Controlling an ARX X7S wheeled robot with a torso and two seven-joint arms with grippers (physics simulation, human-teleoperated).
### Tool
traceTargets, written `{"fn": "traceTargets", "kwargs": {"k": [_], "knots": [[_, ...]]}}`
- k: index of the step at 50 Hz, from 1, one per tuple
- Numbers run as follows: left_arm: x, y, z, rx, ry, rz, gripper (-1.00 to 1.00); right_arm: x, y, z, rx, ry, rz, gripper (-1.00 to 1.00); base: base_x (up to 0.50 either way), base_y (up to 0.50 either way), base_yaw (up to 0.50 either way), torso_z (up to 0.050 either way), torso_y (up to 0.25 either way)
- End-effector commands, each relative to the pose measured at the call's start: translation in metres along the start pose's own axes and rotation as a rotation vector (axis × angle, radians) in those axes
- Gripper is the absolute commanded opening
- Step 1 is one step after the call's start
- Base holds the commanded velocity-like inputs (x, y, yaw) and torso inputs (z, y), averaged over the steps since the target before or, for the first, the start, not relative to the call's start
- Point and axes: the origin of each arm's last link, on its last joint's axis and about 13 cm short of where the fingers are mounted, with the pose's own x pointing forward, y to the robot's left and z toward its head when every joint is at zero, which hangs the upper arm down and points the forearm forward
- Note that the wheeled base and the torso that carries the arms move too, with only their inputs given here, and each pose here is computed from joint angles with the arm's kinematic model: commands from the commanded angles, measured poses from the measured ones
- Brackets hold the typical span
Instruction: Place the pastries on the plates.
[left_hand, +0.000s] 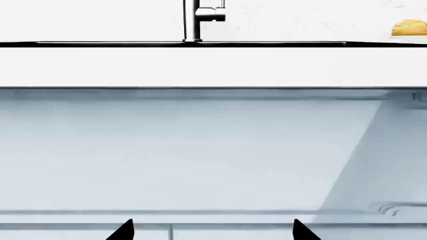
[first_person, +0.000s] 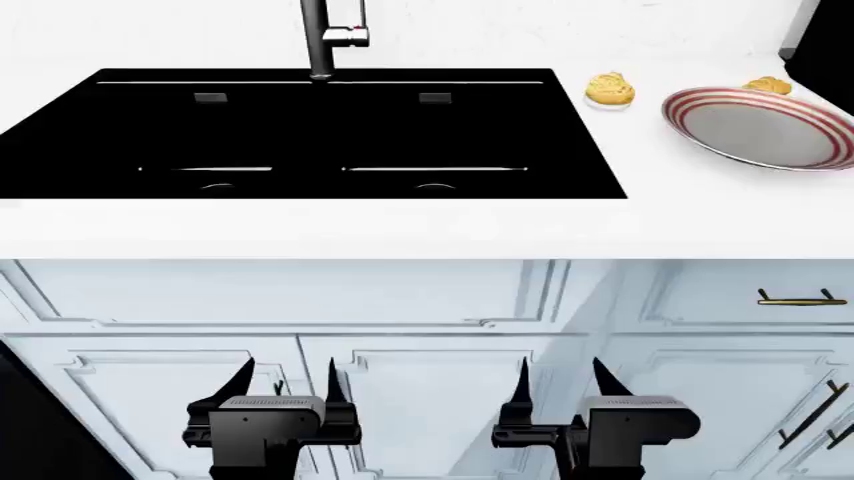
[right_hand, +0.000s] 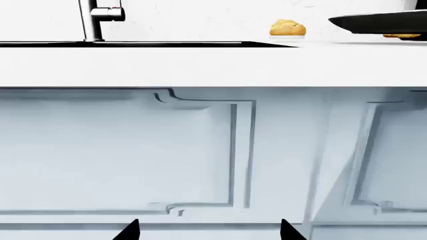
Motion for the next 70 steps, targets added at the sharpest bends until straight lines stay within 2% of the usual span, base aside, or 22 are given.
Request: {"fn": "traceTargets", "kwargs": {"k": [1, 3, 6, 18, 40, 70], "knots": [[0.0004, 0.0015, -0.0011, -0.001, 0.009, 0.008, 1.0, 0.0, 0.0008, 0.0002, -0.009, -0.014, 0.011, 1.0, 0.0, 0.0, 0.0, 0.0, 0.0], [0.0024, -0.0029, -0.0002, -0.004, 0.015, 0.017, 1.0, 0.0008, 0.0007, -0.0011, -0.007, -0.004, 0.011, 1.0, 0.0, 0.0, 0.0, 0.0, 0.0], [0.0019, 0.001, -0.0005, -0.001, 0.009, 0.028, 1.0, 0.0008, 0.0017, -0.0026, -0.022, 0.009, 0.015, 1.0, 0.0, 0.0, 0.0, 0.0, 0.0], [0.0027, -0.0032, 0.0019, -0.009, -0.009, 0.022, 1.0, 0.0018, 0.0011, -0.0037, -0.023, 0.019, 0.012, 1.0, 0.0, 0.0, 0.0, 0.049, 0.0], [-0.0013, 0.0036, 0.0003, 0.002, -0.019, 0.019, 1.0, 0.0016, 0.0011, -0.0047, -0.022, 0.036, 0.01, 1.0, 0.0, 0.0, 0.0, 0.048, 0.0], [-0.0008, 0.0017, 0.0002, -0.003, -0.019, 0.008, 1.0, 0.0021, 0.001, -0.0037, -0.019, 0.025, 0.006, 1.0, 0.06, -0.47, 0.0, 0.0, 0.0]]}}
